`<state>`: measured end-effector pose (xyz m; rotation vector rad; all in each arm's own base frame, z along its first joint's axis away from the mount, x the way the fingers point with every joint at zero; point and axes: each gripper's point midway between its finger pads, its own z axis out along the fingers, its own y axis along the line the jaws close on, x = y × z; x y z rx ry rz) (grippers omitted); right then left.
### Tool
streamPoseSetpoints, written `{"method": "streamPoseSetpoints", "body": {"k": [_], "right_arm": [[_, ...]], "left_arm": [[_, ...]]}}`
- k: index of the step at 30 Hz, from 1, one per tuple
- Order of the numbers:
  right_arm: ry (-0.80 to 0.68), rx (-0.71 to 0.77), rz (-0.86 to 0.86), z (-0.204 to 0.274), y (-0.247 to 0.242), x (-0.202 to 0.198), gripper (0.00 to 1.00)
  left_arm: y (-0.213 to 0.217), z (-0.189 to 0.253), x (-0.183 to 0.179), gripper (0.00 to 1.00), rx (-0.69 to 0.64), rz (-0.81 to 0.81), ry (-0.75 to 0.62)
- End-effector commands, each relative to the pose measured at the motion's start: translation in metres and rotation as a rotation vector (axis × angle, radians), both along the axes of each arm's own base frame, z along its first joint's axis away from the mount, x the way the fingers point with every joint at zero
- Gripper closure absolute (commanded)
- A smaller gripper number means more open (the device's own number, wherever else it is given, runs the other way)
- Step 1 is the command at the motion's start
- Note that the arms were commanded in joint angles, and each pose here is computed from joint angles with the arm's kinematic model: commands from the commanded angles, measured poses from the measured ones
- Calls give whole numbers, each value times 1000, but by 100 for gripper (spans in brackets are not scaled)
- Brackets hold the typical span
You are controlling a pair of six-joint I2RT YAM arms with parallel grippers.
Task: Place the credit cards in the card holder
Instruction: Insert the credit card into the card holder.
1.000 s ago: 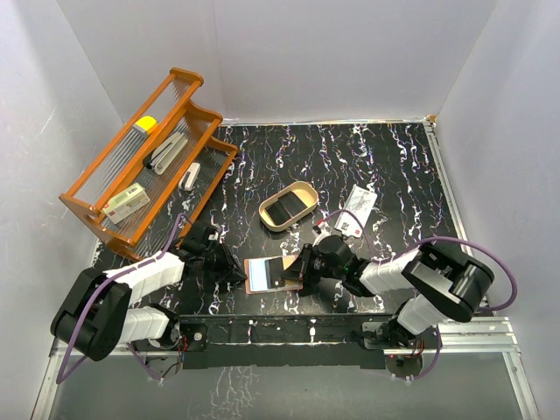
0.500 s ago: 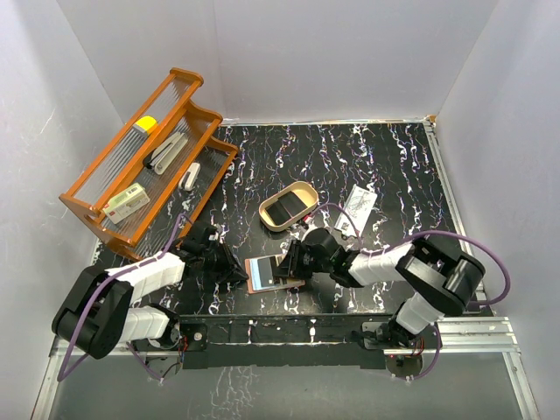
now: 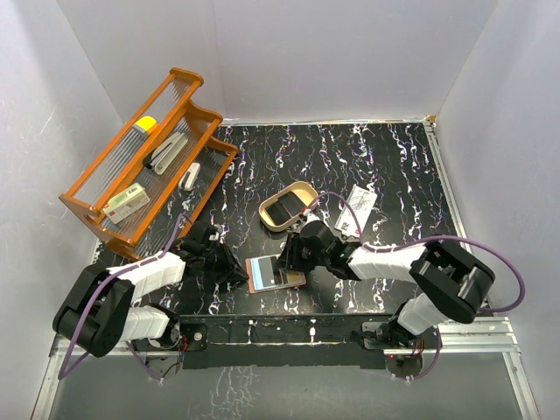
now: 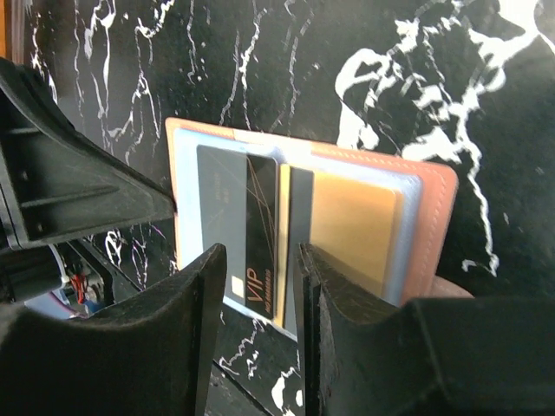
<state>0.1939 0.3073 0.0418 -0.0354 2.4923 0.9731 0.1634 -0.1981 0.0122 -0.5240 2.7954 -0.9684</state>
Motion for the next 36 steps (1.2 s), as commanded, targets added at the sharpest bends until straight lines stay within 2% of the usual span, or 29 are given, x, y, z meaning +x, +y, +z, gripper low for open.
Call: {"method": "streamPoseSetpoints", "body": {"k": [1,9,16,21,27,31,36], "right_arm": [[-39,11,29,8,19,12,64],[-56,61,111,23,52,0,69],[-66,49,101,33,46,-2,68],[-140,-43,99,46,27,4,62],[-213,-193,73,60,-5,10,53],[-265,-286,19,68,-31,18,47],[-256,-411,-20,61,-57,24,43]], "left_arm": [[4,-7,-8,99,23,-8,33],[0,-3,-5,99,8,-16,28],[-1,7,1,96,9,-17,5],[-1,25,7,83,8,-12,-30],[-1,49,16,58,8,-5,-94],[2,49,19,51,29,-2,-110],[0,41,17,47,21,-11,-87]]}}
